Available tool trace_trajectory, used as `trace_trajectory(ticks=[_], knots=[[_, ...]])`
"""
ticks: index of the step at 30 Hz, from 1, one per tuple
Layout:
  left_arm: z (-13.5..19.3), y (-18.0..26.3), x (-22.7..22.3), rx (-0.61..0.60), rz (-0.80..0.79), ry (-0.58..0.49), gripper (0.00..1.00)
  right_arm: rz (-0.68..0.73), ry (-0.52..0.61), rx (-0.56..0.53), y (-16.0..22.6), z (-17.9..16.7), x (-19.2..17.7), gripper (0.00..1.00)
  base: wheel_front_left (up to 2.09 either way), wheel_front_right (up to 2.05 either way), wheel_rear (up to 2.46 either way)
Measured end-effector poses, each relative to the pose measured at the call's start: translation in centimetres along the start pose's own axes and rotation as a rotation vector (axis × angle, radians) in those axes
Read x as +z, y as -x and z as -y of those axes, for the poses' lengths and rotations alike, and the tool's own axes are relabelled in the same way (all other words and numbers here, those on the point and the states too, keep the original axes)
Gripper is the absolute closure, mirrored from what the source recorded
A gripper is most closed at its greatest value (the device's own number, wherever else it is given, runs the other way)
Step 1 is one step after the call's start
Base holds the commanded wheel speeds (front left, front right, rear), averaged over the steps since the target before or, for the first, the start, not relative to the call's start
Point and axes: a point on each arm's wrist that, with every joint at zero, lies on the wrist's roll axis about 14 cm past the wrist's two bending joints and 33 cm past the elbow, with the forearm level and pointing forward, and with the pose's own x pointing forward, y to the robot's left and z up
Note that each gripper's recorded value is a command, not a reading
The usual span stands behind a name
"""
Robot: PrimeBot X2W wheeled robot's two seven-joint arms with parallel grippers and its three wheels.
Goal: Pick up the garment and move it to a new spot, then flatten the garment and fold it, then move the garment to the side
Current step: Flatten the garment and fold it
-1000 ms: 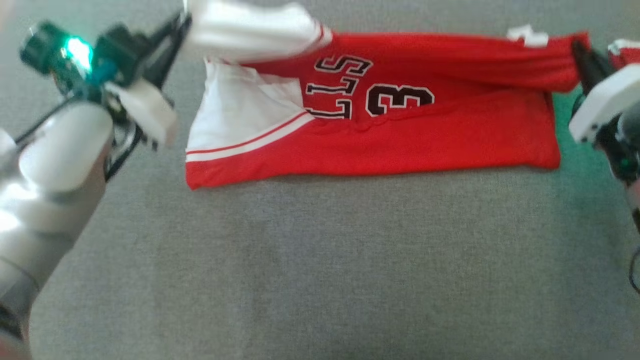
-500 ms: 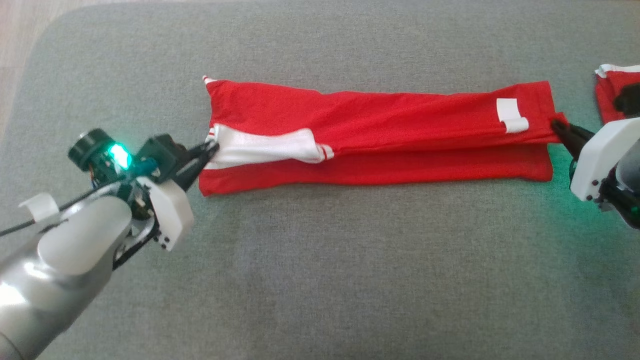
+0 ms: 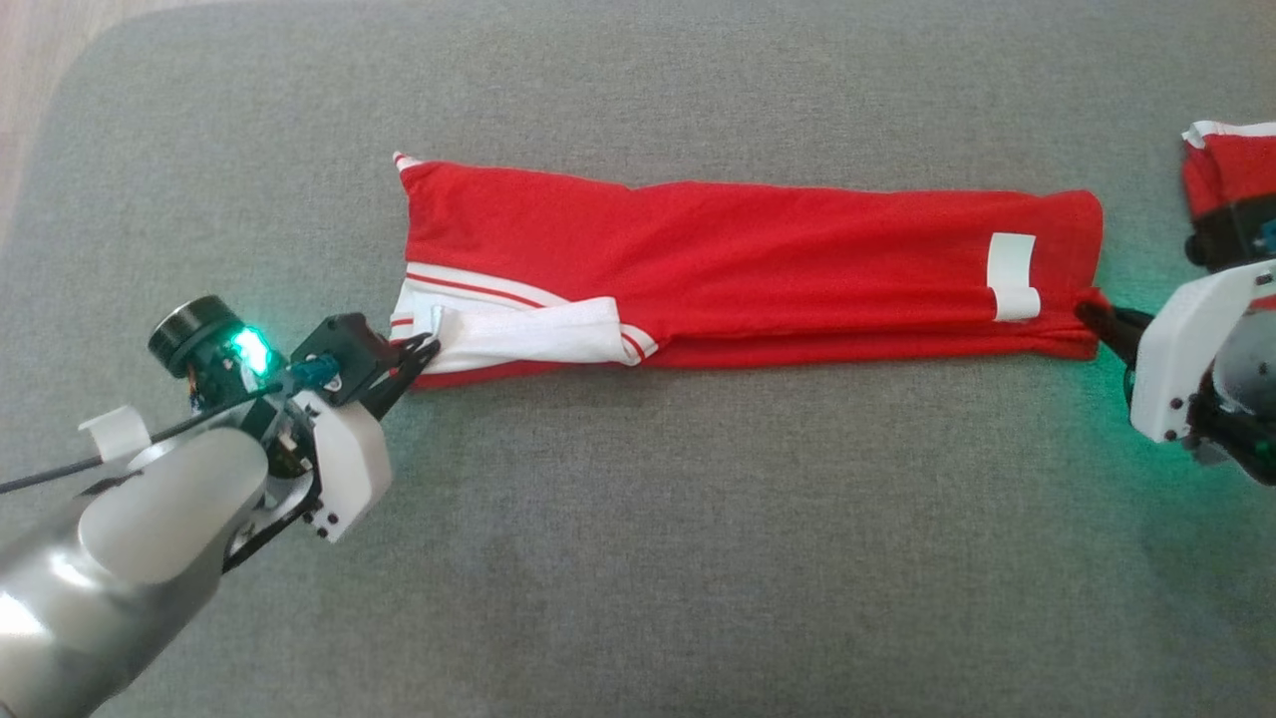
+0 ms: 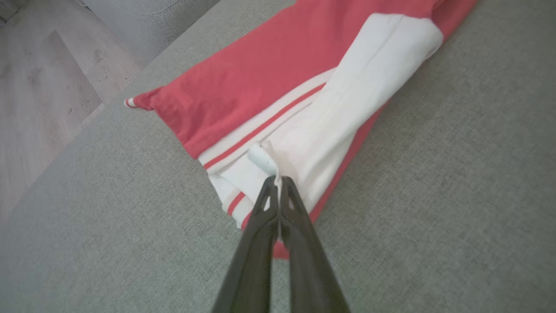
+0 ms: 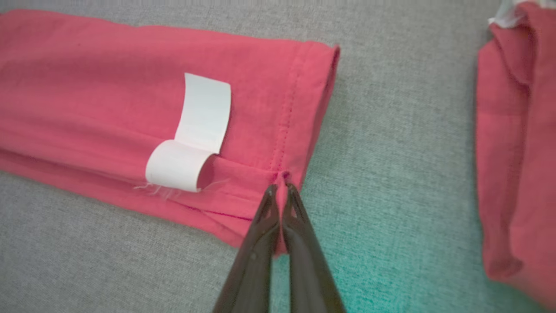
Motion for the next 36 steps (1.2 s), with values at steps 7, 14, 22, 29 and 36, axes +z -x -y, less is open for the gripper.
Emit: trace_trajectory(ticks=[7, 14, 22, 29, 36], knots=[[-1.2, 0.0, 0.4, 0.072, 0.026, 0.005, 0.0, 0.045, -0.024, -0.01, 0.5, 0.4, 0.9, 0.0, 0.0, 0.0, 0.0], [-6.5, 2.5, 8.2, 0.358, 0.395, 0.14, 0.0, 0.46, -0.097, 0.046, 3.8, -1.5, 9.9, 0.0, 0.0, 0.0, 0.0], [-8.8, 7.2, 13.4, 0.564, 0.69, 0.406, 0.0, 0.886, -0.165, 0.067, 7.5, -4.3, 15.3, 0.0, 0.0, 0.0, 0.0], [-5.7, 9.4, 10.8, 0.658, 0.754, 0.563, 0.0, 0.96, -0.288, 0.029, 7.1, -6.2, 11.4, 0.0, 0.0, 0.0, 0.0], [-1.4, 9.0, 6.5, 0.667, 0.683, 0.647, 0.0, 0.947, -0.326, -0.015, 7.5, -8.7, 6.2, 0.0, 0.0, 0.0, 0.0]])
